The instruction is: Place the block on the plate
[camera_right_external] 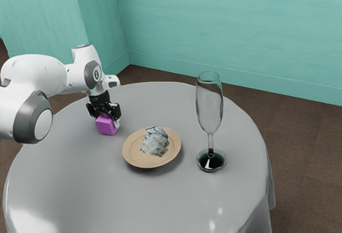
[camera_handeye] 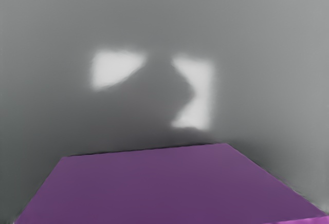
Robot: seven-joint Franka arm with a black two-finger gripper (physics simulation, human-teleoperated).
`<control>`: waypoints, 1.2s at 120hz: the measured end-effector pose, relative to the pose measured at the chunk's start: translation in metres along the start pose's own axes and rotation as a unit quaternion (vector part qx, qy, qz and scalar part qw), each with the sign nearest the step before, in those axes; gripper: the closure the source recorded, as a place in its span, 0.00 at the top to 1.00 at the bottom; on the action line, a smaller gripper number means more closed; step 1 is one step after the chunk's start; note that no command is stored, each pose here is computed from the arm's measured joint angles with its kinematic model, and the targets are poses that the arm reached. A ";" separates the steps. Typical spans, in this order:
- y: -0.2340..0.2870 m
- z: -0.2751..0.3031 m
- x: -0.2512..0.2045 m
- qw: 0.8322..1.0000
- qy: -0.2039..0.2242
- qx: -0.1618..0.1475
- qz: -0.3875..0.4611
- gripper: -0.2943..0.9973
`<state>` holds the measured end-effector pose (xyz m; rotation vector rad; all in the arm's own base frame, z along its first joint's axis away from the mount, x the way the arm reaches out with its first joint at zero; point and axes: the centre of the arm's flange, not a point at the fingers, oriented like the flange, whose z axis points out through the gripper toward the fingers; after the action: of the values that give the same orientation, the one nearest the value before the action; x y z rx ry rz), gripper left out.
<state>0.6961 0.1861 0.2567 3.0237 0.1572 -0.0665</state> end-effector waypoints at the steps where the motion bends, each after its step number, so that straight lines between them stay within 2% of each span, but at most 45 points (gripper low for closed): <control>1: 0.000 -0.001 0.000 1.000 0.000 0.000 0.000 0.61; 31: 0.016 -0.028 -0.002 1.000 0.007 -0.004 0.010 0.60; 51: 0.066 -0.073 -0.006 0.999 0.010 0.004 0.049 0.59; 78: 0.131 -0.102 -0.033 0.996 -0.003 -0.015 0.088 0.57; 119: 0.218 -0.060 -0.063 0.988 -0.056 -0.041 0.141 0.53; 144: 0.244 -0.031 -0.072 0.984 -0.073 -0.046 0.154 0.52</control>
<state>0.6515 -0.0587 0.3183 2.8972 -0.3117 -0.2458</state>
